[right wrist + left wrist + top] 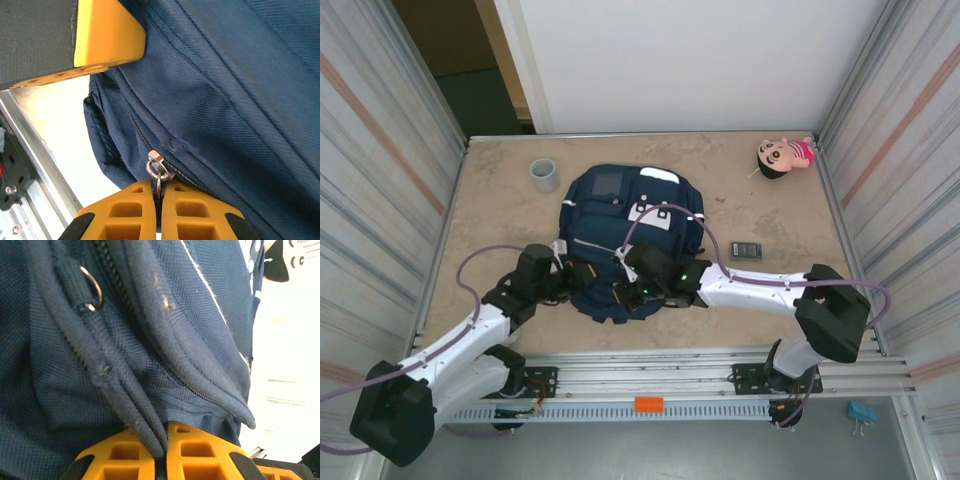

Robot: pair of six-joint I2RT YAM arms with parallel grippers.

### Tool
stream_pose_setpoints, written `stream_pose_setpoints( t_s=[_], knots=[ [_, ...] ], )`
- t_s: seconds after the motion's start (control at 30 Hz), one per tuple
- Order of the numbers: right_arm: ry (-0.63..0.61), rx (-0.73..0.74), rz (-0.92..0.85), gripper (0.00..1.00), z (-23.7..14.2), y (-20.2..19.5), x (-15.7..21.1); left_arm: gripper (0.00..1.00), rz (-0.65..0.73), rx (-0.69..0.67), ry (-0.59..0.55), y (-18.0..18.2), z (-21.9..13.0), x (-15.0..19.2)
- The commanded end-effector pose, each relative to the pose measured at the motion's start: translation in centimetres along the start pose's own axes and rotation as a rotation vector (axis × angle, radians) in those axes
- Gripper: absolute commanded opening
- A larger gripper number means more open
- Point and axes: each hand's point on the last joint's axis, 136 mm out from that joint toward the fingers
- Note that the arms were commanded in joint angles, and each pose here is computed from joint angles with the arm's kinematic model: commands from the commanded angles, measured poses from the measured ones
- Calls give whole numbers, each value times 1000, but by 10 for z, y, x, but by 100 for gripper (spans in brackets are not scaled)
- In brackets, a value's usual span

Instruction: Pack the student bag

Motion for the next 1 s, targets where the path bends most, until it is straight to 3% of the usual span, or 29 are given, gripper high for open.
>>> stream_pose_setpoints(
  t_s=[0.0,0.3,0.5,0.6,0.73,0.83,0.97],
  knots=[
    [-14,28,-13,0,-23,-13,-5,0,43,-68,-88,16,-11,-21],
    [0,120,42,0,-45,-62,6,0,46,-106,-132,30,-38,-34],
    [-15,107,43,0,-53,-68,5,0,75,-88,-120,27,-42,-31],
    [-37,59,-2,0,-55,-53,0,13,152,-5,-88,10,-41,-27],
    [-70,-13,-27,0,-57,-37,-7,55,294,52,-92,-12,-50,-29],
    [-69,-52,-25,0,-54,-30,-10,60,477,126,-90,-39,-62,-28],
    [-65,-89,-34,0,-52,-22,-14,56,728,310,-105,-86,-71,-17]
  ],
)
Point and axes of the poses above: each hand's point on the last joint's axis, 136 mm out from that joint toward the fingers, its own z axis out along the fingers, its own y axis along the line the jaws close on, x = y × z, and after that the axes turned 3 degrees about -z, right-handed
